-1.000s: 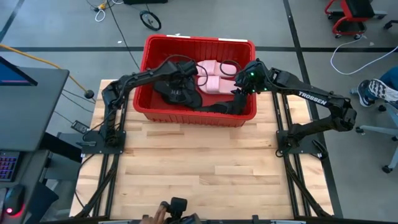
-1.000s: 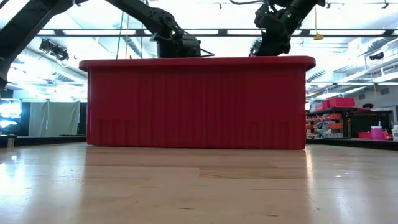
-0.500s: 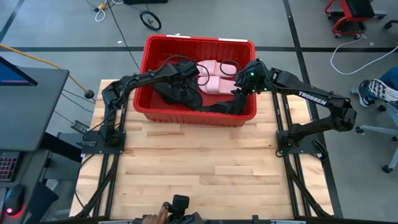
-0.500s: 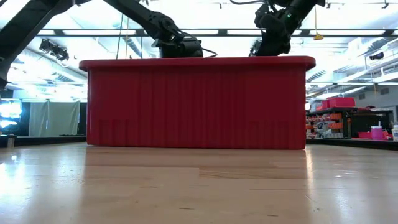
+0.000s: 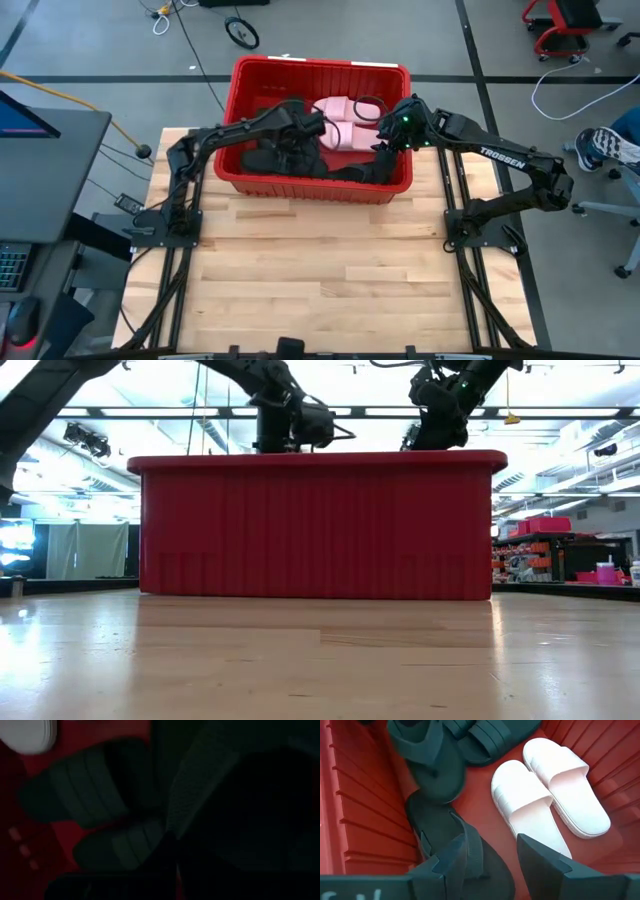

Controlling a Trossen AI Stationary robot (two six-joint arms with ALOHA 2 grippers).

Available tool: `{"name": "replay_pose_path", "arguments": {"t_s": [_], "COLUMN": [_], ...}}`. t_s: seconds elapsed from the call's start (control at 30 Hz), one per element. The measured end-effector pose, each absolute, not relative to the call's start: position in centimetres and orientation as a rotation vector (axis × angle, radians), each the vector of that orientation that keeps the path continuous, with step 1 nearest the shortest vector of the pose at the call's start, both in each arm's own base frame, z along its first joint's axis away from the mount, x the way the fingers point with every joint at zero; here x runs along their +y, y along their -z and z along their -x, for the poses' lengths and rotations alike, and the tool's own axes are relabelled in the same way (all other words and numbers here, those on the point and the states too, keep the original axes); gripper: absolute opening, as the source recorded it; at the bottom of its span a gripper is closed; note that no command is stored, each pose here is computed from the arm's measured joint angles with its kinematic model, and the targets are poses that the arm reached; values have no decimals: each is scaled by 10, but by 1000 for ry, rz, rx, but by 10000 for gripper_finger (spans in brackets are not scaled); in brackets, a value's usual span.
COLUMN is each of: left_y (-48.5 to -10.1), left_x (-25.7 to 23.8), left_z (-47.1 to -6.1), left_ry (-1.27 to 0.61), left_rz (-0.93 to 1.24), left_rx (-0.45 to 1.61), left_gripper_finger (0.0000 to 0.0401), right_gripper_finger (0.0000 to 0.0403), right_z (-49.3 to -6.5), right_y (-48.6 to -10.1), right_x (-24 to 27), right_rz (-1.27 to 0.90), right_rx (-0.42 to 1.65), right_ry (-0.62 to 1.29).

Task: Pick and place slides into bin
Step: Adjust the black slipper on the red bin, then return to Home Position

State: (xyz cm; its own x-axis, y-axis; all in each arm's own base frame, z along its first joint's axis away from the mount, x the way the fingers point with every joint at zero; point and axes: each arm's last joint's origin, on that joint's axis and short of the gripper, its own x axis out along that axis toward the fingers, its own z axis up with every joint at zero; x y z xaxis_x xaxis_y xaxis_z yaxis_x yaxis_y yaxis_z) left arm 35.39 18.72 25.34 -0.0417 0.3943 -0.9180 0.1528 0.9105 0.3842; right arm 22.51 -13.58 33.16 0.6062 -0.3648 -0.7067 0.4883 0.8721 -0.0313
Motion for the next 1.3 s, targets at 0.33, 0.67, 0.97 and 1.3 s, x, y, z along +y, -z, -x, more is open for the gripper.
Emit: {"name": "replay_pose_path", "arguments": {"t_s": [0.33, 0.67, 0.97, 1.3], "left_y": [-244, -243, -260, -388], "left_x": [168, 176, 170, 158], "left_z": [-363, -357, -356, -338], "left_ry": [-218, -311, -345, -630], "left_rz": [-323, -228, -183, 44], "left_rx": [1560, 1566, 1591, 1248], "left_gripper_finger": [9, 128, 198, 194], "right_gripper_finger": [180, 180, 180, 180], "right_z": [-225, -225, -225, -191], "right_y": [-332, -332, -332, -372], "right_x": [-135, -135, -135, -96], "right_rz": [-172, -171, -176, -228], "right_rx": [776, 776, 774, 585], "right_ry": [494, 493, 495, 410]}}
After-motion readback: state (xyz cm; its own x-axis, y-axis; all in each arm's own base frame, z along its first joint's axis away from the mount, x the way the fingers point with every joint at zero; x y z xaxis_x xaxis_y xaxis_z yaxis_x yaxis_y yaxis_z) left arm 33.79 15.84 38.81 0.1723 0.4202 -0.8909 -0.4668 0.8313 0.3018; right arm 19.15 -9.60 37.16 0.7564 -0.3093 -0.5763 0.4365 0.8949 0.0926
